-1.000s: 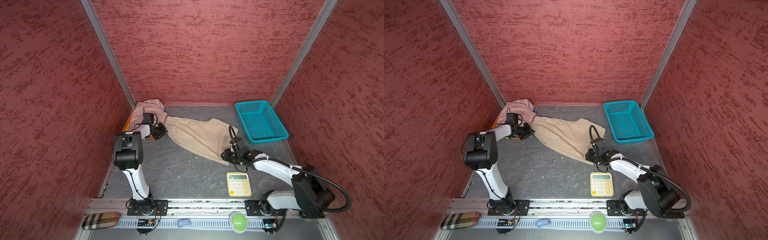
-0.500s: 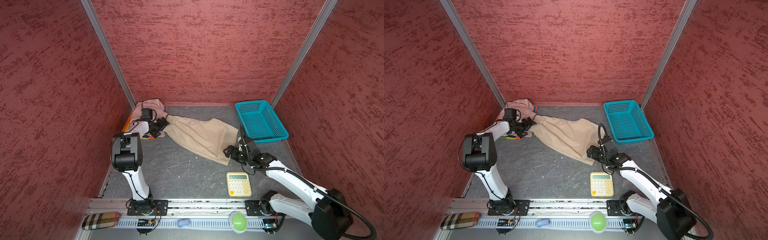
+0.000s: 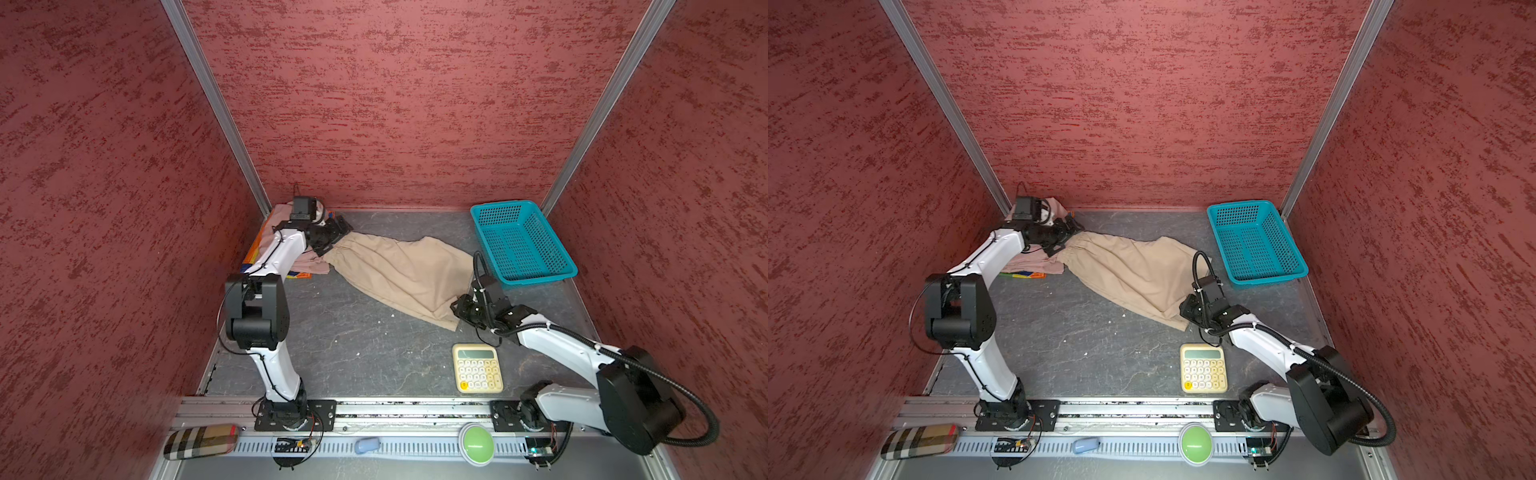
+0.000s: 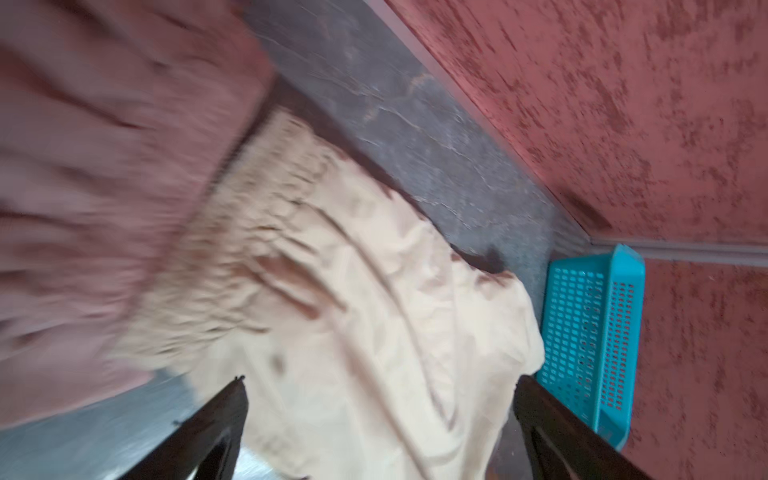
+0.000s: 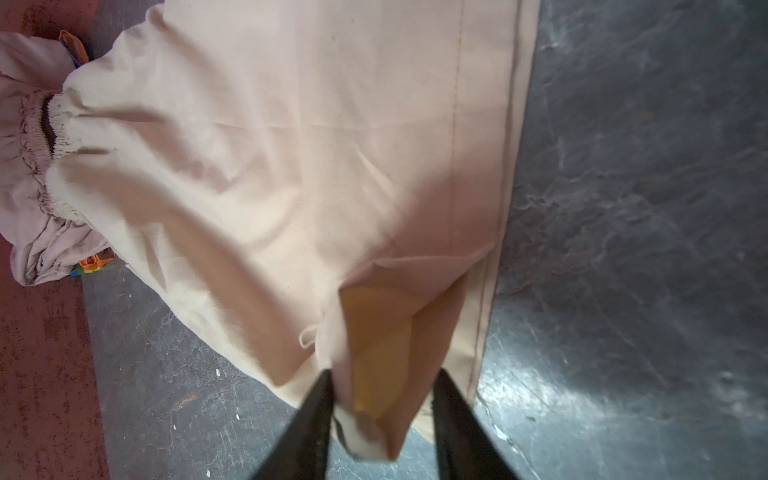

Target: Fold and stack the shorts

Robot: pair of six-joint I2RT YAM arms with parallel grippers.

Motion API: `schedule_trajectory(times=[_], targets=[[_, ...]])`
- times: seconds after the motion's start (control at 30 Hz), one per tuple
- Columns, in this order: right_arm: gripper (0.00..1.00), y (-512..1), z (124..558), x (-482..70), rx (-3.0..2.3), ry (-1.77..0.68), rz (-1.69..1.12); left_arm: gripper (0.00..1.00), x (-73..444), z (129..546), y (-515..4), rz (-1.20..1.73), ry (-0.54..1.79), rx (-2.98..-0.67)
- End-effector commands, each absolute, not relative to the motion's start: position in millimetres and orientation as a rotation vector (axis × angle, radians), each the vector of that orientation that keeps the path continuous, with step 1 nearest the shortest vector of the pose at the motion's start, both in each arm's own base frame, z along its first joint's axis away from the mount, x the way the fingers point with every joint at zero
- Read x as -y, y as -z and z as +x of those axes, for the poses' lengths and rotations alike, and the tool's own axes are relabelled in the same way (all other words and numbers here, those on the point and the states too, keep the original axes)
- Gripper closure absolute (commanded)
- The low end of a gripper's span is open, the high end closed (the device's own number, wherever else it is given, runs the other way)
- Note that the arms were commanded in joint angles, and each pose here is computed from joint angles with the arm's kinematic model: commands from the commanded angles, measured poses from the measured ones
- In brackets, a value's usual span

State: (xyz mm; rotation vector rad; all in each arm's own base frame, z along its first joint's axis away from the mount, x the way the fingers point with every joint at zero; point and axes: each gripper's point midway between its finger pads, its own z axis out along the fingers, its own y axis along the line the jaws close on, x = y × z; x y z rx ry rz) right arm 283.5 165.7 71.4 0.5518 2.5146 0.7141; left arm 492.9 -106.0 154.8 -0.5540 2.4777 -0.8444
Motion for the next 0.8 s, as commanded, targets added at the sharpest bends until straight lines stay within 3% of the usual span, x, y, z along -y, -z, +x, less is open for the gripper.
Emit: schedule_trajectory(times=[0.0,0.03,0.07,0.37,0.43,0.47,0.53,0.63,0.67,0.77], targets=[[0.87,-74,289,-170,-2.466,-0.775,0.568,0.0,161,498,-120,-0.545,1.034,-2.557],[0.97,-71,285,-168,-2.476,-0.768,0.571,0.0,167,500,-109,-0.557,1.046,-2.57],[1.0,-70,281,-166,-2.485,-0.763,0.569,0.01,169,502,-97,-0.574,1.03,-2.588],[1.0,-32,231,-146,-2.626,-0.695,0.565,0.01,126,504,-48,-0.7,0.9,-2.639],[0.68,-32,229,-148,-2.648,-0.694,0.53,0.01,125,500,-46,-0.701,0.911,-2.646],[0.59,-36,229,-149,-2.655,-0.686,0.508,0.01,128,498,-46,-0.688,0.913,-2.653],[0.33,-60,240,-152,-2.636,-0.671,0.454,0.01,135,489,-44,-0.664,0.904,-2.673],[0.05,-112,265,-155,-2.545,-0.663,0.394,0.01,149,474,-39,-0.667,0.933,-2.686],[0.01,-124,273,-156,-2.517,-0.668,0.385,0.01,153,467,-36,-0.683,0.953,-2.69],[0.01,-137,306,-161,-2.467,-0.74,0.396,0.01,167,439,-29,-0.745,1.008,-2.685]])
